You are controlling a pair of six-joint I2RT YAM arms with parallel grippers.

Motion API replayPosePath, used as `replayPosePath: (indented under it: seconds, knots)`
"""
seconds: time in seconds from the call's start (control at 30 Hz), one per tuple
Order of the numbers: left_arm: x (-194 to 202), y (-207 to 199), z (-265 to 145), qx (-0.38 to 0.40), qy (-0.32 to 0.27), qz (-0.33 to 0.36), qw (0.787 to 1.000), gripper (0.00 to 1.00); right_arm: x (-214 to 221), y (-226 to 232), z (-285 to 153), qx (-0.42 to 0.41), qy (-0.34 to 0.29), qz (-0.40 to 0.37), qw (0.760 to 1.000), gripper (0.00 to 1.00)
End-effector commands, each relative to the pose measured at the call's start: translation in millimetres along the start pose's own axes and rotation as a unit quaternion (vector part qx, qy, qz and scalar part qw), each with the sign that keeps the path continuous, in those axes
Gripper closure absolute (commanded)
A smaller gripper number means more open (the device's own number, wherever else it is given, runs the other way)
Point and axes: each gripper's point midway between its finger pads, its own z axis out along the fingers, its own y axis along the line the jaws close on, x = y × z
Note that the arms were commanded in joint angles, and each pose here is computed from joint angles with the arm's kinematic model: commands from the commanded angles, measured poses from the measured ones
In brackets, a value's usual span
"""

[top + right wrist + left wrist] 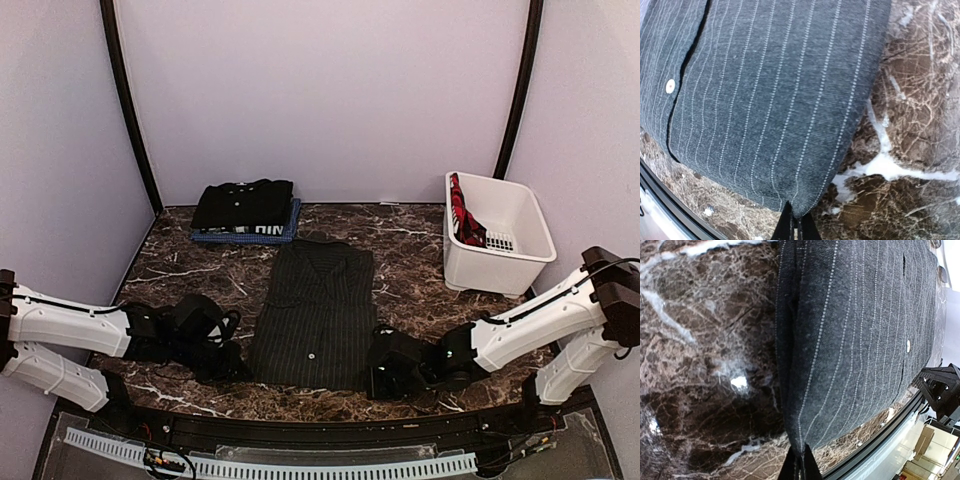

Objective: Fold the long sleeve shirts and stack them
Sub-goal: Pick up the 2/3-rectangle-folded shirt from the center of the board.

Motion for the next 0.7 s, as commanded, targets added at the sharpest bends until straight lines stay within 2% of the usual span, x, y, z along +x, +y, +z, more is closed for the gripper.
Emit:
replayPosePath:
  seconds: [0.0, 0.3, 0.67]
  knots:
    - [7, -5, -8, 0.0, 0.007, 0.014, 1.0, 1.0, -2, 4, -18, -0.004, -0.009, -0.003, 1.0, 1.0]
    - [30, -21, -33, 0.018, 0.01, 0.019, 1.0, 1.0, -2, 10, -60, -0.027, -0.02, -0.007, 0.999, 1.0]
    - [47, -72, -81, 0.071, -0.012, 0.043, 0.996, 1.0, -4, 40, -111, -0.05, -0.038, -0.007, 0.998, 1.0]
